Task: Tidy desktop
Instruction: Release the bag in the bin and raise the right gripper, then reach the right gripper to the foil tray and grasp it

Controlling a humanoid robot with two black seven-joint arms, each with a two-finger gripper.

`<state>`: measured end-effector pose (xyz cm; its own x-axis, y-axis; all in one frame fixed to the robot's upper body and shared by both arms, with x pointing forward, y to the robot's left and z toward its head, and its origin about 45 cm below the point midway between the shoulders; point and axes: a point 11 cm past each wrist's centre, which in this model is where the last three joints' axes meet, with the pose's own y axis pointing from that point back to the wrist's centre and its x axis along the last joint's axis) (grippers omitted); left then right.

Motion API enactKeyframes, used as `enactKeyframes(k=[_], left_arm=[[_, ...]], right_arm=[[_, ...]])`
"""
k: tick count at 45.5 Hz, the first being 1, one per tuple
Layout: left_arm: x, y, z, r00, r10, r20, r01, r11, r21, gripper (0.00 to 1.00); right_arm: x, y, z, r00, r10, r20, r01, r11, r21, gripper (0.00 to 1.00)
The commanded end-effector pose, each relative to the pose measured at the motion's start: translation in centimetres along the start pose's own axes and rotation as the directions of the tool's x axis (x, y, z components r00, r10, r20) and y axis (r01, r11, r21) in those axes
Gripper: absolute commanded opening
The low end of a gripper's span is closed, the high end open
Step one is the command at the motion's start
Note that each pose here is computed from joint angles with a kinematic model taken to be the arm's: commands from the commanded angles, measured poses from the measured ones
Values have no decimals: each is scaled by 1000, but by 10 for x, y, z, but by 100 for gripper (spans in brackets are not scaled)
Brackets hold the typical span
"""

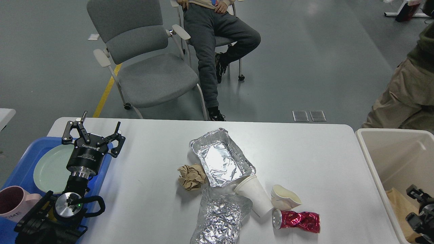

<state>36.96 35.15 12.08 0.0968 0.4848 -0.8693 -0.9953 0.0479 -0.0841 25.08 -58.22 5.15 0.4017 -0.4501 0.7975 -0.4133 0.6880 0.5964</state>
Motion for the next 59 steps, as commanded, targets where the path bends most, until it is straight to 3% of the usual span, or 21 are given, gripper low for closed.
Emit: enactKeyframes(k=[1, 8, 12, 20, 22, 28, 42, 52, 59], left_arm=[[0, 0, 0, 1000, 2, 0, -2, 1000, 0, 97], [0, 0, 0, 1000, 0, 0, 0, 1000, 2, 97], [0, 0, 0, 1000, 0, 0, 0, 1000, 2, 97], [0, 0, 0, 1000, -1, -1, 1, 1000, 0, 97], [0, 0, 0, 1000, 0, 0, 0, 1000, 2, 97], [0, 0, 0, 1000, 0, 0, 0, 1000, 0, 97], [0, 0, 0, 1000, 0, 1, 0, 1000, 0, 97], [0, 0, 0, 1000, 0, 1, 0, 1000, 0, 97], [0, 0, 0, 1000, 0, 1, 0, 1000, 1, 97]], right_arm=[[37, 1, -14, 997, -79, -11, 80, 997, 25, 100], [114, 22, -61, 983, -160, -95, 169, 981, 97, 100], [128, 42, -90, 961, -237, -144, 256, 957, 137, 100], [169, 107, -153, 905, -308, -293, 375, 904, 208, 100], [179, 141, -181, 881, -312, -356, 409, 880, 241, 100], [178, 231, -235, 774, -319, -547, 520, 814, 260, 100], [140, 362, -256, 580, -272, -768, 648, 726, 232, 100], [111, 421, -258, 509, -237, -828, 710, 660, 247, 100], [101, 442, -259, 482, -206, -852, 732, 629, 262, 100]])
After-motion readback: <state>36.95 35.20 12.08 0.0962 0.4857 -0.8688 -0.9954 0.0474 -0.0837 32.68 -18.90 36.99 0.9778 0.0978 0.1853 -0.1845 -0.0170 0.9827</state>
